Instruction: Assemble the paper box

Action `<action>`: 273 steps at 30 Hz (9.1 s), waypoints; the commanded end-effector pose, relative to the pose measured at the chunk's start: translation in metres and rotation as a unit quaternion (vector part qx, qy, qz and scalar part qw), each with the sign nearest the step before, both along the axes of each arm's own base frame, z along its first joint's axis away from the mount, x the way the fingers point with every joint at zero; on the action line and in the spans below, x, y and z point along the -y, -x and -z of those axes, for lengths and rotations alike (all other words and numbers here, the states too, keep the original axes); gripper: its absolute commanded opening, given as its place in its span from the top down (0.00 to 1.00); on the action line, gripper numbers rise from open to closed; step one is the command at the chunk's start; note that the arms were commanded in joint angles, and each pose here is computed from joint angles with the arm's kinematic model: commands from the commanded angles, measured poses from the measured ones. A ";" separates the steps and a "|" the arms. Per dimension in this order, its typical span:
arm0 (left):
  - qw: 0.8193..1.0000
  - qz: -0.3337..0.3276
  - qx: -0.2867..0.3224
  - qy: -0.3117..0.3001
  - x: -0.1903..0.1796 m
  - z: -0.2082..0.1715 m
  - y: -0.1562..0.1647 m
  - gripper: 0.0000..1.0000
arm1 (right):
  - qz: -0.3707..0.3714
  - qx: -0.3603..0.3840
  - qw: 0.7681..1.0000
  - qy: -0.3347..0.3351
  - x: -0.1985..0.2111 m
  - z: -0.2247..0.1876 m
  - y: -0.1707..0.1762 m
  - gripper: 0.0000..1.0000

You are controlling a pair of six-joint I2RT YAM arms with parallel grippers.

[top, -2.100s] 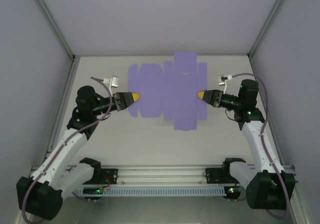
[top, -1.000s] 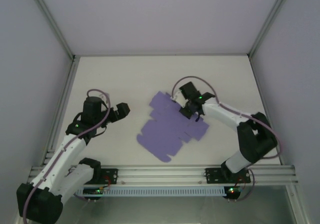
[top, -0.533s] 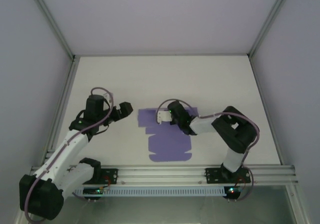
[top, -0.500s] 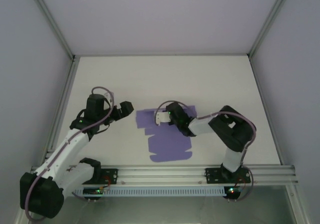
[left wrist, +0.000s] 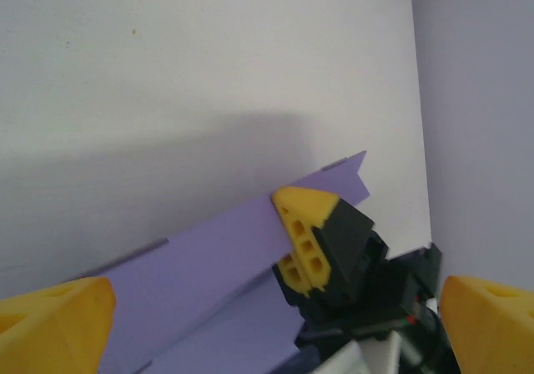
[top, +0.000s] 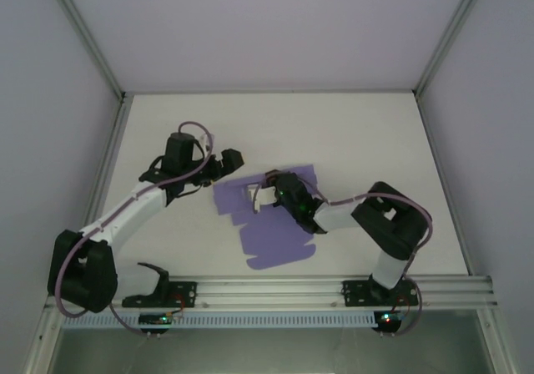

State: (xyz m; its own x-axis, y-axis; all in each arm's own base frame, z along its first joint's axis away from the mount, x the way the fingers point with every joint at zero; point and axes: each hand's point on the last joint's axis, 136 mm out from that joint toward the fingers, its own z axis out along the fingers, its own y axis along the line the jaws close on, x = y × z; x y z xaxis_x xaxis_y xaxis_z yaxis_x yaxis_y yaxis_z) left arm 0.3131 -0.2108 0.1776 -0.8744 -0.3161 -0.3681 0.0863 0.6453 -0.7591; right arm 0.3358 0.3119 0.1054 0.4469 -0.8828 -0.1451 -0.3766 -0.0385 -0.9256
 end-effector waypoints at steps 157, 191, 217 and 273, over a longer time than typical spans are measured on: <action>0.992 -0.099 0.046 -0.060 -0.049 -0.024 0.046 0.01 | 0.070 -0.323 0.918 -0.219 0.074 -0.065 0.015 1.00; 0.996 0.027 0.084 0.008 -0.028 0.026 0.055 0.06 | 0.062 -0.330 0.917 -0.218 0.083 -0.082 0.009 1.00; 0.972 0.185 0.134 0.061 0.045 0.000 0.073 0.10 | 0.096 -0.321 0.905 -0.263 0.068 -0.087 -0.002 1.00; 0.970 0.178 0.115 0.116 0.049 0.020 0.047 0.46 | 0.079 -0.348 0.889 -0.288 0.051 -0.087 0.008 1.00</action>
State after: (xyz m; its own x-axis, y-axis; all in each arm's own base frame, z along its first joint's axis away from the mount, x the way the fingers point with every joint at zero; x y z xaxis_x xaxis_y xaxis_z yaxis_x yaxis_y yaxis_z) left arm 0.2618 -0.2469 0.1353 -0.8714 -0.1132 -0.4774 0.3915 0.4261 -0.8156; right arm 0.3287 0.2414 0.1736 -0.0913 -0.6737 -0.7333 -0.8143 0.4744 -0.3345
